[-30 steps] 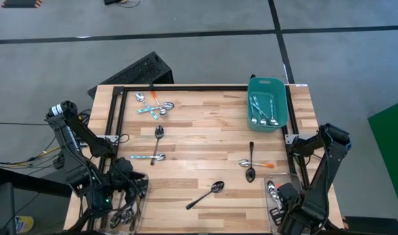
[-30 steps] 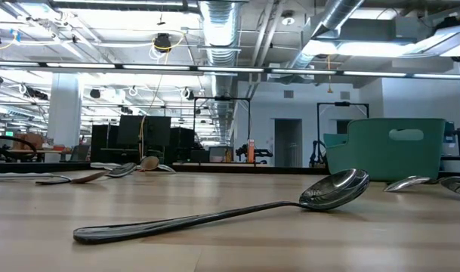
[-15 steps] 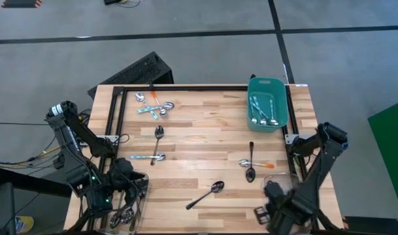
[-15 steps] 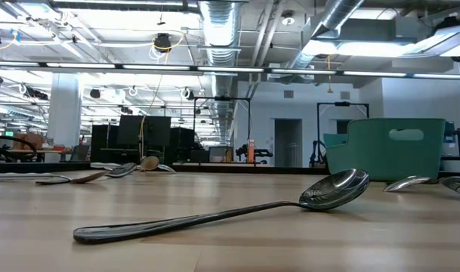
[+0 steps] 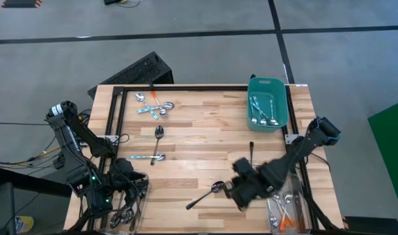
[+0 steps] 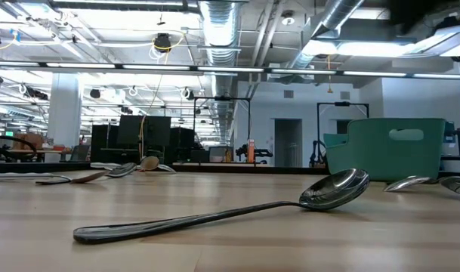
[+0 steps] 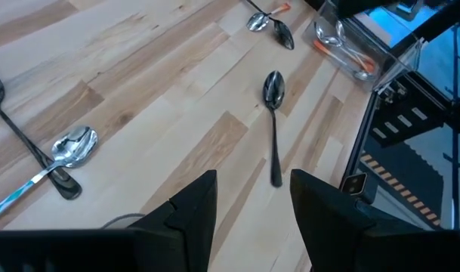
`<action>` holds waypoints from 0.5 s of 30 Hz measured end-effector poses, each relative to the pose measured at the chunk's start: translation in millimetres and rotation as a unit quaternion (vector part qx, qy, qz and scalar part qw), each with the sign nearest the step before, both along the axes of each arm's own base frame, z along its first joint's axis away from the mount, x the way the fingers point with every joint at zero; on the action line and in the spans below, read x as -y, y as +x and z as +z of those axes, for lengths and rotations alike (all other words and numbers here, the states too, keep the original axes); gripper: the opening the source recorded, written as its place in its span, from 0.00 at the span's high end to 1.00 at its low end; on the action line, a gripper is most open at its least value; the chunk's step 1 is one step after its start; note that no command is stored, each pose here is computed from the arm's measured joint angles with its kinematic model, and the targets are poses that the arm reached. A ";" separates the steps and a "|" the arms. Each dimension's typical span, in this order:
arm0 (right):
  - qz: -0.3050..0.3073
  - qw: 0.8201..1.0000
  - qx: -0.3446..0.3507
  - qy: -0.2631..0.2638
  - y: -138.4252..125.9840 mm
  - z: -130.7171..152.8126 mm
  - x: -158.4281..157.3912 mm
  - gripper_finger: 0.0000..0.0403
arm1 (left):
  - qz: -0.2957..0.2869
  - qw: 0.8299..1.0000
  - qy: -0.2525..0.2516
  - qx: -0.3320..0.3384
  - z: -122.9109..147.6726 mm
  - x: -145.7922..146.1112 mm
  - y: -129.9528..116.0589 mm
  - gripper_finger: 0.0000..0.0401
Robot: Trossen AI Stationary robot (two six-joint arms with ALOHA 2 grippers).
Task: Sort silverware by color (type)
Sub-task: Put the black spoon into the left transparent bin
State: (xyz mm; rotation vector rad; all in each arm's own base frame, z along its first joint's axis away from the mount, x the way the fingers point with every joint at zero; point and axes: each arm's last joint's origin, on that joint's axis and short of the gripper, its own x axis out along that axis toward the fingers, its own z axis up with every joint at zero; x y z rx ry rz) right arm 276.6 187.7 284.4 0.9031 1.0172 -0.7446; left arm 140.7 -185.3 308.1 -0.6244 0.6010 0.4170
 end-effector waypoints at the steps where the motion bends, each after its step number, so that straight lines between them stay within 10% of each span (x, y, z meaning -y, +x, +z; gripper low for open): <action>1: -0.004 1.000 0.013 -0.013 6.2 -1.6 7.0 0.74 | 0.001 1.000 0.001 0.000 0.0 -0.6 0.9 0.61; 15: 0.063 0.997 -0.003 0.048 41.0 -75.5 74.9 0.49 | 0.000 0.999 -0.036 -0.010 -1.1 3.4 6.5 0.61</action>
